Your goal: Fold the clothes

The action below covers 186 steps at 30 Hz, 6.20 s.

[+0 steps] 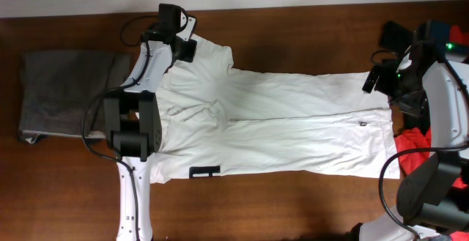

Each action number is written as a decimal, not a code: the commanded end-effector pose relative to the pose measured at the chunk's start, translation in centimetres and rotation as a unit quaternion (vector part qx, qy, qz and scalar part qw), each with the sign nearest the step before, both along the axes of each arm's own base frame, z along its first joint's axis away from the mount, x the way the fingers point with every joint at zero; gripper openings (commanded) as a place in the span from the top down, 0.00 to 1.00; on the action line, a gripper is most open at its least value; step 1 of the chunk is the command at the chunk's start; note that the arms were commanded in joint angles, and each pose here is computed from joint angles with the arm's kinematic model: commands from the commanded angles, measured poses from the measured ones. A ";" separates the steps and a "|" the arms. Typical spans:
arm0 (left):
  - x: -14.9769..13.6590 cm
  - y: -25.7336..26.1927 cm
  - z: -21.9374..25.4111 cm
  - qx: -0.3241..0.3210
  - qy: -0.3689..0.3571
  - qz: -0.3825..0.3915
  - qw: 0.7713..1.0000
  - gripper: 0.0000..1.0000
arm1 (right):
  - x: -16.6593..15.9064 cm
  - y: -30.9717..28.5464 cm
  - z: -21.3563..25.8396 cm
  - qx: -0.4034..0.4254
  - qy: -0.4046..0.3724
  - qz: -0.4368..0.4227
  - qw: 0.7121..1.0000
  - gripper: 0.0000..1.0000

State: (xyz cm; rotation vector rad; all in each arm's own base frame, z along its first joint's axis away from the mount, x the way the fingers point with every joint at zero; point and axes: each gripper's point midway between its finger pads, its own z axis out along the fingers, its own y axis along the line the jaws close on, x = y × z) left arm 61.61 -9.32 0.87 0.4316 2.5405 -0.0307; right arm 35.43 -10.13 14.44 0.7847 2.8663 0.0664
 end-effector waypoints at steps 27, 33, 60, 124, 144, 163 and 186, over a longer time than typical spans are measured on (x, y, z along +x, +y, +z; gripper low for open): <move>-1.1 0.6 -2.3 0.002 0.052 0.011 0.999 1.00 | 0.2 -0.1 0.8 -0.004 -0.012 -0.001 1.000 0.01; -0.1 0.4 1.7 -0.011 0.036 0.030 0.999 1.00 | 0.2 -0.1 0.8 -0.004 -0.012 -0.002 1.000 0.01; -0.8 -1.2 4.5 -0.059 0.052 0.012 0.997 0.99 | 6.7 -2.8 -1.2 -0.059 -0.091 0.056 0.993 0.17; -1.1 -0.5 4.1 -0.039 0.058 0.023 0.997 0.99 | 12.6 -7.9 -16.6 -0.098 -0.082 0.065 0.990 0.39; -1.1 -0.3 4.9 -0.040 0.057 0.024 0.997 0.99 | 13.8 -7.5 -14.7 -0.085 -0.095 0.085 0.988 0.96; -5.7 0.5 12.9 -0.102 0.105 0.016 0.989 1.00 | 10.5 -5.1 -3.8 -0.048 -0.091 0.095 0.990 0.96; -11.6 1.4 18.7 -0.122 0.154 0.082 0.977 1.00 | 1.8 -1.9 -0.5 0.008 0.024 0.084 0.996 0.96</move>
